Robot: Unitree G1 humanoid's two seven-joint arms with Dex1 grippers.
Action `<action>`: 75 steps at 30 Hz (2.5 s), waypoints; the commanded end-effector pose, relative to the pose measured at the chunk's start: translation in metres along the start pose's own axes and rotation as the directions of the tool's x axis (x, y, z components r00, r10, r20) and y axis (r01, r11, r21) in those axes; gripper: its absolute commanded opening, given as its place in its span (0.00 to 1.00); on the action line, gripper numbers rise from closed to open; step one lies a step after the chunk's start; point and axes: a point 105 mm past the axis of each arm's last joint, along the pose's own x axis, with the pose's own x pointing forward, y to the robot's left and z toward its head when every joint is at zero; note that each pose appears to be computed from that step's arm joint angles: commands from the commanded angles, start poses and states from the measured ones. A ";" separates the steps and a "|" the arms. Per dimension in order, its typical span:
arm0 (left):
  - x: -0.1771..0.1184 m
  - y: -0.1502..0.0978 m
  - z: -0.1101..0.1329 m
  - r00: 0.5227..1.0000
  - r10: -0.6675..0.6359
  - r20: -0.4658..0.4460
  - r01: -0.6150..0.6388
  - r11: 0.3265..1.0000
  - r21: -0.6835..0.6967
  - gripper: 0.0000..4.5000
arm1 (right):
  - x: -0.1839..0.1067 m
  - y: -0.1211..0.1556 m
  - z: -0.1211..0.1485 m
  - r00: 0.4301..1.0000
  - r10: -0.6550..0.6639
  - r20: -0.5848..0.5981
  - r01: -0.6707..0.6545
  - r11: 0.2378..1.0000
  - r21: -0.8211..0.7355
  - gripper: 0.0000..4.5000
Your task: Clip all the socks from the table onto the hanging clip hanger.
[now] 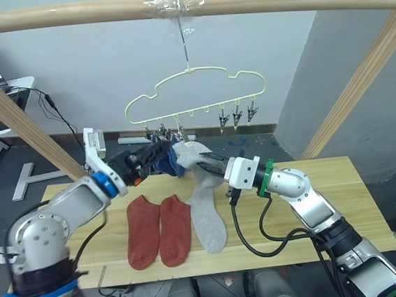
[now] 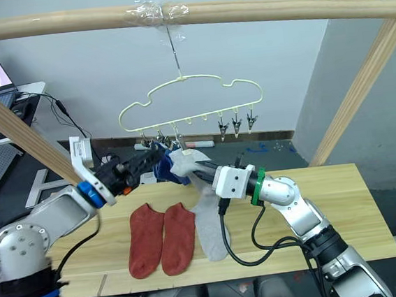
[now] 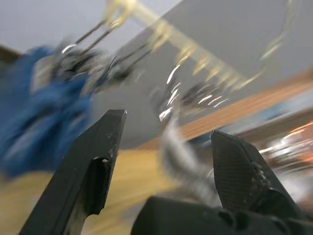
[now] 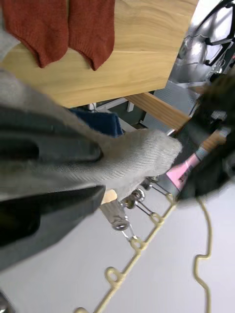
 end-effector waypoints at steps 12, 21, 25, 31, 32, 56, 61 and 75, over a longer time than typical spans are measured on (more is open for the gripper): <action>-0.017 -0.020 -0.022 0.988 -0.146 0.054 0.114 0.915 0.387 0.70 | -0.020 -0.037 -0.004 0.923 -0.293 -0.249 0.377 0.817 0.437 0.89; -0.012 -0.027 -0.003 0.971 -0.208 0.120 0.132 0.880 0.456 0.70 | -0.016 -0.052 0.017 0.886 -0.377 -0.269 0.462 0.759 0.459 0.61; -0.009 -0.026 0.004 0.966 -0.219 0.139 0.131 0.875 0.466 0.70 | -0.017 -0.058 0.008 0.854 -0.415 -0.314 0.519 0.710 0.475 0.61; -0.007 -0.033 0.009 0.958 -0.247 0.147 0.149 0.864 0.481 0.70 | -0.018 -0.069 0.000 0.824 -0.441 -0.355 0.566 0.669 0.482 0.61; -0.007 -0.033 0.010 0.958 -0.247 0.149 0.148 0.864 0.481 0.70 | -0.016 -0.071 0.001 0.825 -0.444 -0.350 0.565 0.669 0.483 0.61; -0.004 -0.052 0.027 0.939 -0.280 0.201 0.155 0.863 0.481 0.70 | 0.006 -0.078 -0.001 0.820 -0.469 -0.329 0.572 0.638 0.516 0.61; -0.004 -0.052 0.026 0.939 -0.283 0.197 0.160 0.864 0.478 0.70 | 0.001 -0.063 0.002 0.855 -0.416 -0.310 0.519 0.681 0.517 0.61; -0.001 -0.059 0.037 0.927 -0.308 0.213 0.171 0.854 0.492 0.70 | -0.014 -0.075 -0.011 0.818 -0.448 -0.361 0.576 0.644 0.505 0.61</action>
